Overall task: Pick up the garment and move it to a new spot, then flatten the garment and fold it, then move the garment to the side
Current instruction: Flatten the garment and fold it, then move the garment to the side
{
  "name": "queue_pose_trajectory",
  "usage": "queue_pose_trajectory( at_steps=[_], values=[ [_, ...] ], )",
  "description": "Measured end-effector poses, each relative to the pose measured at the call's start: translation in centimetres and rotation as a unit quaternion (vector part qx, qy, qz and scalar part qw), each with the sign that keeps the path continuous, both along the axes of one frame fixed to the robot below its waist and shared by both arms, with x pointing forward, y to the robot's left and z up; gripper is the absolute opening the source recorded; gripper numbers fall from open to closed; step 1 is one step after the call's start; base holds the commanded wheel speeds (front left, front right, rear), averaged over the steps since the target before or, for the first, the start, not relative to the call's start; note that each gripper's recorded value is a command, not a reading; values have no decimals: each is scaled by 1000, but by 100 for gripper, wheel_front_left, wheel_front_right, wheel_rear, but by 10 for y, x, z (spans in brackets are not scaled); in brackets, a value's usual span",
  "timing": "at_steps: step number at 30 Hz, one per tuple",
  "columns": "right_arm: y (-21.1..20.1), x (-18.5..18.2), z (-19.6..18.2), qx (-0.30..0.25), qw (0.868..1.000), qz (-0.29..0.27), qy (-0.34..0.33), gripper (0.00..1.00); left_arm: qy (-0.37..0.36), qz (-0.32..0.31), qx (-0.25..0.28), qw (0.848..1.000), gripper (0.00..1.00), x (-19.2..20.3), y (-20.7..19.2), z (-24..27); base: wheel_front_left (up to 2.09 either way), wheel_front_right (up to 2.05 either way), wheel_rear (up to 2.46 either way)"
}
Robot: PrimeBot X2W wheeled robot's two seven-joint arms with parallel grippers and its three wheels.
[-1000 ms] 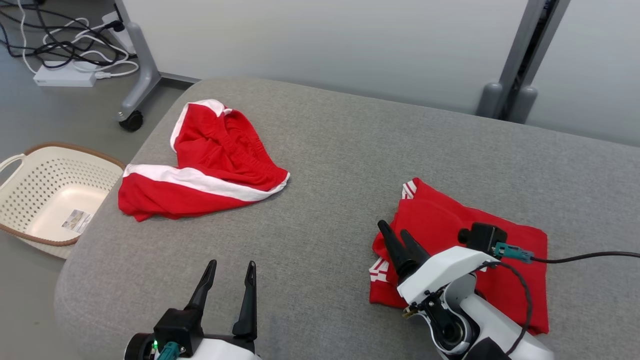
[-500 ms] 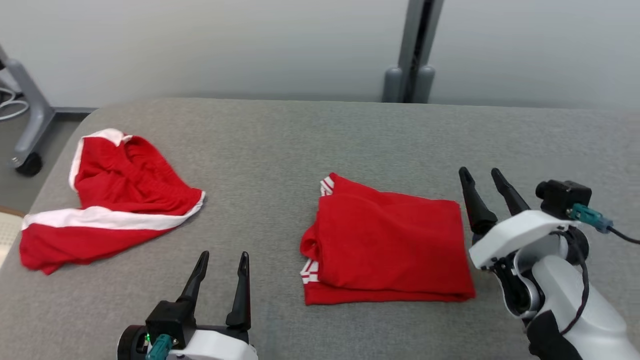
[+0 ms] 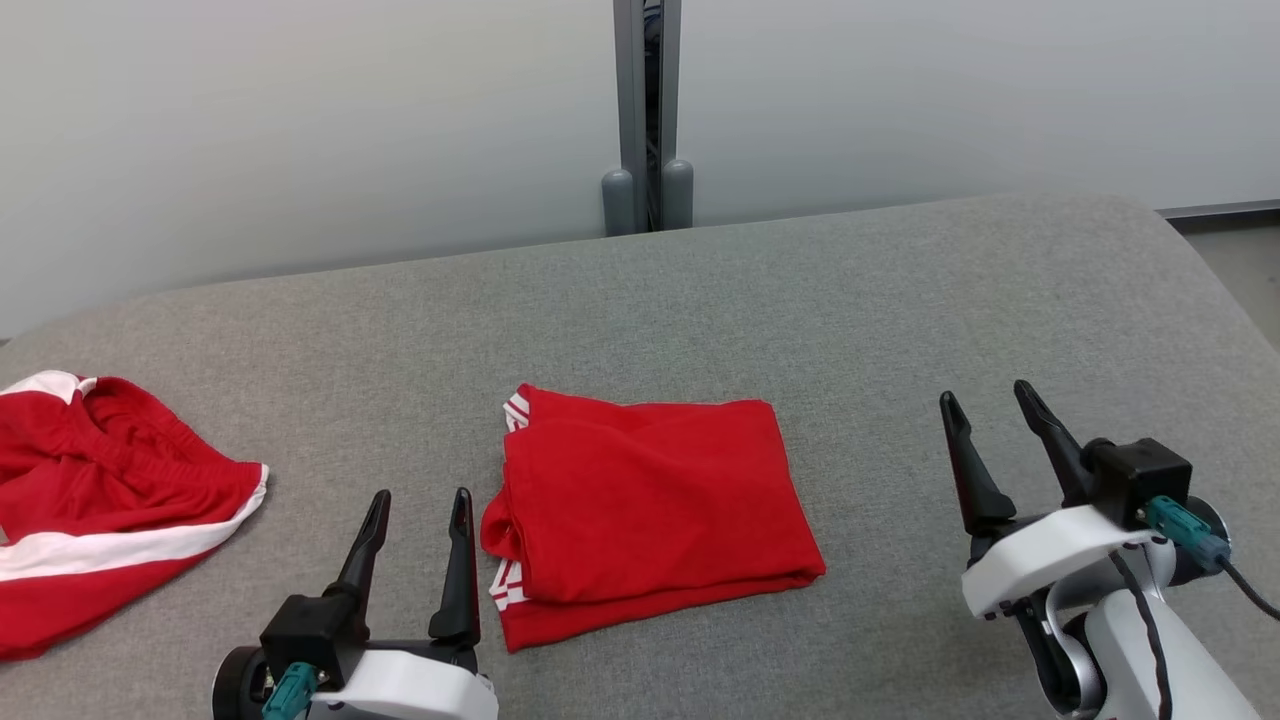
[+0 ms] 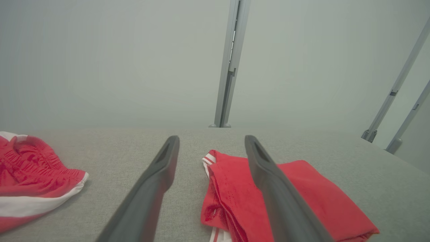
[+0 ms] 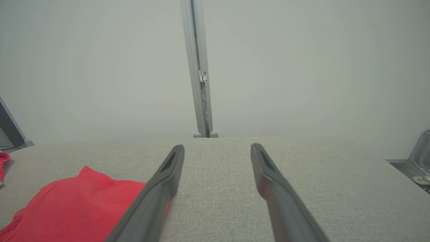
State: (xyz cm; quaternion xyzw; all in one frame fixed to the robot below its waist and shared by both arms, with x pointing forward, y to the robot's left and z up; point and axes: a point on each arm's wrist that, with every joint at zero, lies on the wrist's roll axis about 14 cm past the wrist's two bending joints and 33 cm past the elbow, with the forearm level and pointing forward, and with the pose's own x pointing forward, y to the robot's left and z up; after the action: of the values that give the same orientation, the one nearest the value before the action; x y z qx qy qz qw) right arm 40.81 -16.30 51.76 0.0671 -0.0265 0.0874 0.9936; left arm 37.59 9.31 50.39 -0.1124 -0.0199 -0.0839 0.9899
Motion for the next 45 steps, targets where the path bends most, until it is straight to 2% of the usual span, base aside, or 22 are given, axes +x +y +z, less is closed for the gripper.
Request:
queue_pose_trajectory(
  at_steps=[7,18,38,43,45],
  values=[
    [2,-28,17,-5,999,8,-41,100,-3,10,-2,1000,100,-7,5,3,0,0,0],
    [13,-62,0,19,999,15,-23,100,11,36,-2,999,100,-32,23,-7,0,0,0],
    [30,-62,-8,31,999,34,-8,100,15,48,-2,999,100,-37,30,-10,0,0,0],
    [37,-58,-32,35,998,39,33,100,20,47,-1,999,100,-36,28,-12,0,0,0],
    [39,-53,-42,69,996,31,56,100,20,46,-2,999,100,-35,27,-12,0,0,0]
  ],
)
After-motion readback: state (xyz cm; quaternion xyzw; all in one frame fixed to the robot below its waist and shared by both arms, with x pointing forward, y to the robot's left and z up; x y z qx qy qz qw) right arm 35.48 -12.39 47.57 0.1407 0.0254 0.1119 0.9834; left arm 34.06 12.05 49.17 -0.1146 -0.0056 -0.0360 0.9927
